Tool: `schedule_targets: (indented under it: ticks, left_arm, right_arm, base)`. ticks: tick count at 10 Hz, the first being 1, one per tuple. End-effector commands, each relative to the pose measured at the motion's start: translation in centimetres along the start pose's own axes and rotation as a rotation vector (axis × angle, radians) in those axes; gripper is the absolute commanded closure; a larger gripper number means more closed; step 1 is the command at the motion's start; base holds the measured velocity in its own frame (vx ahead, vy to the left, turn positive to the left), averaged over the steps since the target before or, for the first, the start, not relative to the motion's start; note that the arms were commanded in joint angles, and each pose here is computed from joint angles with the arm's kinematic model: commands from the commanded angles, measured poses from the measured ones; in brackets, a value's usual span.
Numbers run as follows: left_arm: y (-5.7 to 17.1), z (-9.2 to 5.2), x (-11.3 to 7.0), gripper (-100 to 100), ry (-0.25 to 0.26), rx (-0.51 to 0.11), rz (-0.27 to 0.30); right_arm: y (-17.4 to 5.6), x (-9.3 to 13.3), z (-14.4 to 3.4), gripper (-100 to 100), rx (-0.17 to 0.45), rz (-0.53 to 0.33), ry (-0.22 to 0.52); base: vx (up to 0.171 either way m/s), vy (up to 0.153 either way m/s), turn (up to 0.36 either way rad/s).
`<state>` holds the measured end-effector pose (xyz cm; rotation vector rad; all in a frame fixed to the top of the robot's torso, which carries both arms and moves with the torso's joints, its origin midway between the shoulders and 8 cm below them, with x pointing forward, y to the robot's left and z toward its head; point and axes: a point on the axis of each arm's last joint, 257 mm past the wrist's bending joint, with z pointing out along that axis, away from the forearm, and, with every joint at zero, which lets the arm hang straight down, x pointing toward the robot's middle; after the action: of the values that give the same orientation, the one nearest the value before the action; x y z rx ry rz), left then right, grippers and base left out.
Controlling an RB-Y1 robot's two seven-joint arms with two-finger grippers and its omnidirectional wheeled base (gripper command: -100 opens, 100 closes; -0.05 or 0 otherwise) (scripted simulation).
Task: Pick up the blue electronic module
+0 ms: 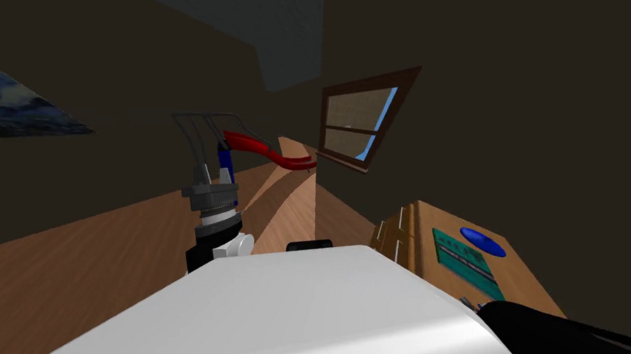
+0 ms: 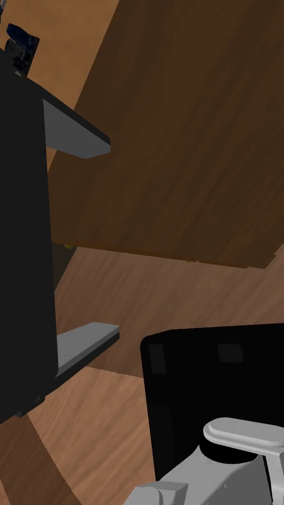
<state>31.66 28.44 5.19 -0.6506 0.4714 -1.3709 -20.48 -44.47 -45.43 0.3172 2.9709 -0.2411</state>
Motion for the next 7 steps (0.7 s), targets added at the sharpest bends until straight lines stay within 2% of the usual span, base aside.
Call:
schedule_targets:
  ticks: [1,2,5,7]
  left_arm:
    - [0.0,0.0,0.0,0,0.0,0.0,0.0]
    - [0.0,0.0,0.0,0,0.0,0.0,0.0]
    - [0.0,0.0,0.0,0,0.0,0.0,0.0]
    - [0.0,0.0,0.0,0,0.0,0.0,0.0]
  right_arm:
    - [-2.0,3.4,-1.1,-100,0.023,-0.102,0.076]
    - [-2.0,3.4,-1.1,-100,0.023,-0.102,0.076]
    - [-4.9,8.0,-3.5,-100,0.031,-0.281,0.192]
    - [-5.9,9.5,-4.5,-100,0.016,-0.376,0.236]
  base:
    - [0.048,-0.071,0.394]
    - [0.031,-0.062,0.21]
    - [0.022,-0.064,0.35]
    - [0.011,-0.091,0.324]
